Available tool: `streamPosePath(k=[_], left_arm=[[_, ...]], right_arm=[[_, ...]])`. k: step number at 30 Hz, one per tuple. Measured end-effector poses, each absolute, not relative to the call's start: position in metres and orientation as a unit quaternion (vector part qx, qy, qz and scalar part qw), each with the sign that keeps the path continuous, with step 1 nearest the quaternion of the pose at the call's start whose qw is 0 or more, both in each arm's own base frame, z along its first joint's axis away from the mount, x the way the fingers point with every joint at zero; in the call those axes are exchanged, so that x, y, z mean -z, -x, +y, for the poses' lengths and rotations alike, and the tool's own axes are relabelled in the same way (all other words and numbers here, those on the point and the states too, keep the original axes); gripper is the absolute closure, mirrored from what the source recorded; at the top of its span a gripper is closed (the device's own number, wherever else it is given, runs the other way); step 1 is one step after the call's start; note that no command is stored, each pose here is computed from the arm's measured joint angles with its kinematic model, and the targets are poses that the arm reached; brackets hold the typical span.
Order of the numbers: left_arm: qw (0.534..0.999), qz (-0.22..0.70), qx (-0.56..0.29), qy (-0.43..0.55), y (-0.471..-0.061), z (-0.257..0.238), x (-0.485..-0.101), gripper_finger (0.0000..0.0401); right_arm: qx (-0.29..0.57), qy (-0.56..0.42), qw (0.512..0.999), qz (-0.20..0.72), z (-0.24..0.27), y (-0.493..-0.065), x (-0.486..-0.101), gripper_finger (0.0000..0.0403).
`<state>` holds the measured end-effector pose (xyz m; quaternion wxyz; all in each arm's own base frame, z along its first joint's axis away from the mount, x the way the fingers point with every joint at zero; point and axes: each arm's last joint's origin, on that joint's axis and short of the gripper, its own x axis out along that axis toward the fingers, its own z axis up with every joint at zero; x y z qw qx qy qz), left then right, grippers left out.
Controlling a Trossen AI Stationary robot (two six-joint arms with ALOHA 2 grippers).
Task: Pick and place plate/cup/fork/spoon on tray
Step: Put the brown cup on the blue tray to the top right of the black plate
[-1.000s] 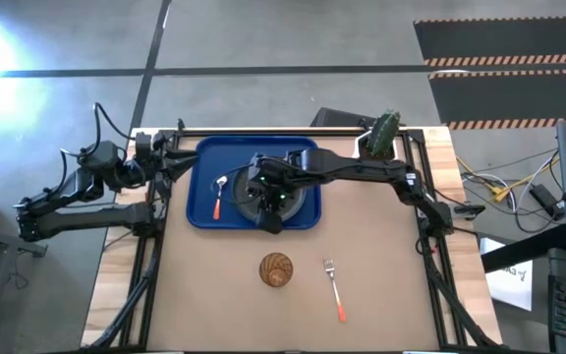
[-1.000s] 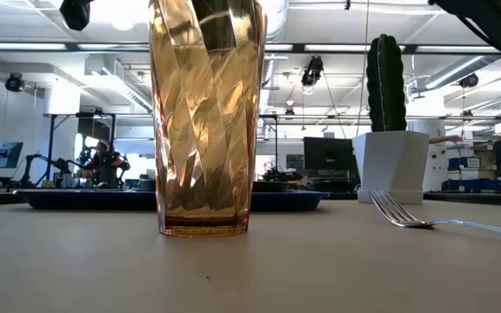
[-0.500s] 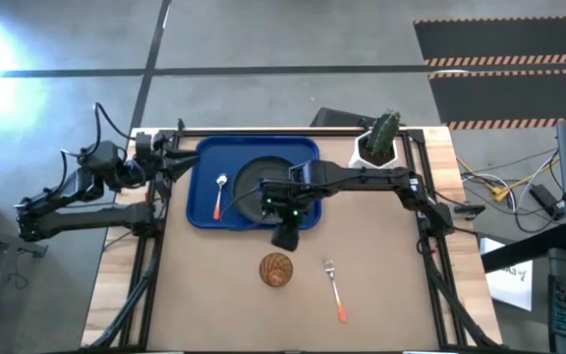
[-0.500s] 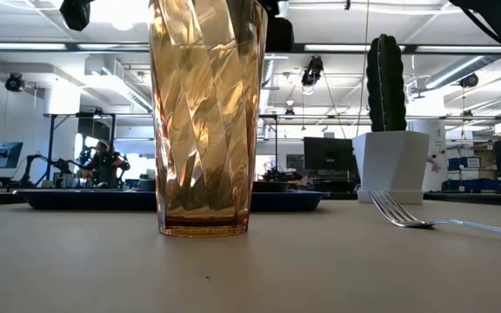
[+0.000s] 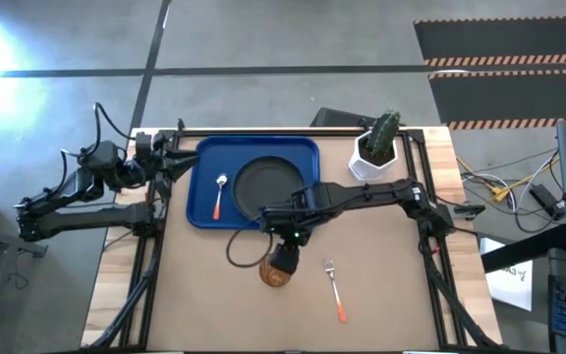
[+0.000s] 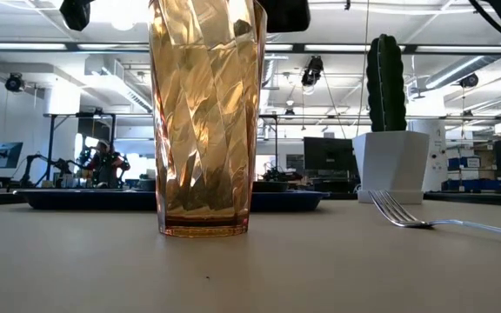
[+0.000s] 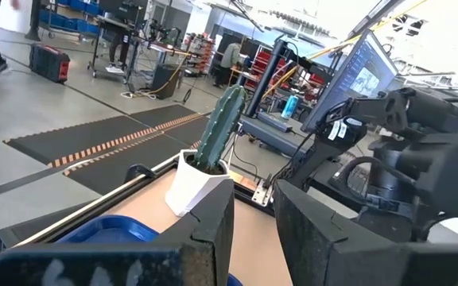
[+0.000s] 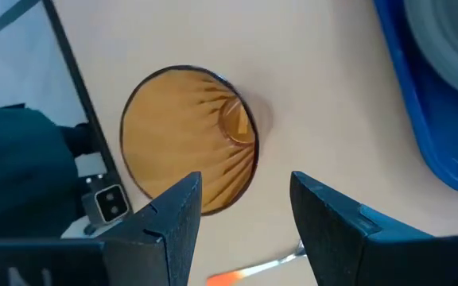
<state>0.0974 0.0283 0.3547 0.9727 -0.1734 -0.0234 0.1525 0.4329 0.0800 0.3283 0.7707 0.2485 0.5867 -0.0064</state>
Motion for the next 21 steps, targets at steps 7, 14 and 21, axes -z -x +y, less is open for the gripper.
streamPosePath(k=[7,14,21], left_arm=[[0.974,-0.021,-0.144,0.174,-0.097,0.028,-0.355,0.0327],[0.976,-0.017,-0.13,0.174,-0.097,0.027,-0.354,0.0327],[0.977,-0.017,-0.124,0.174,-0.097,0.026,-0.354,0.0327]], right_arm=[[0.055,-0.253,0.768,0.586,0.084,-0.435,-0.32,0.0222],[0.064,-0.257,0.754,0.601,0.087,-0.442,-0.304,0.0222],[0.053,-0.252,0.74,0.622,0.092,-0.45,-0.284,0.0222]])
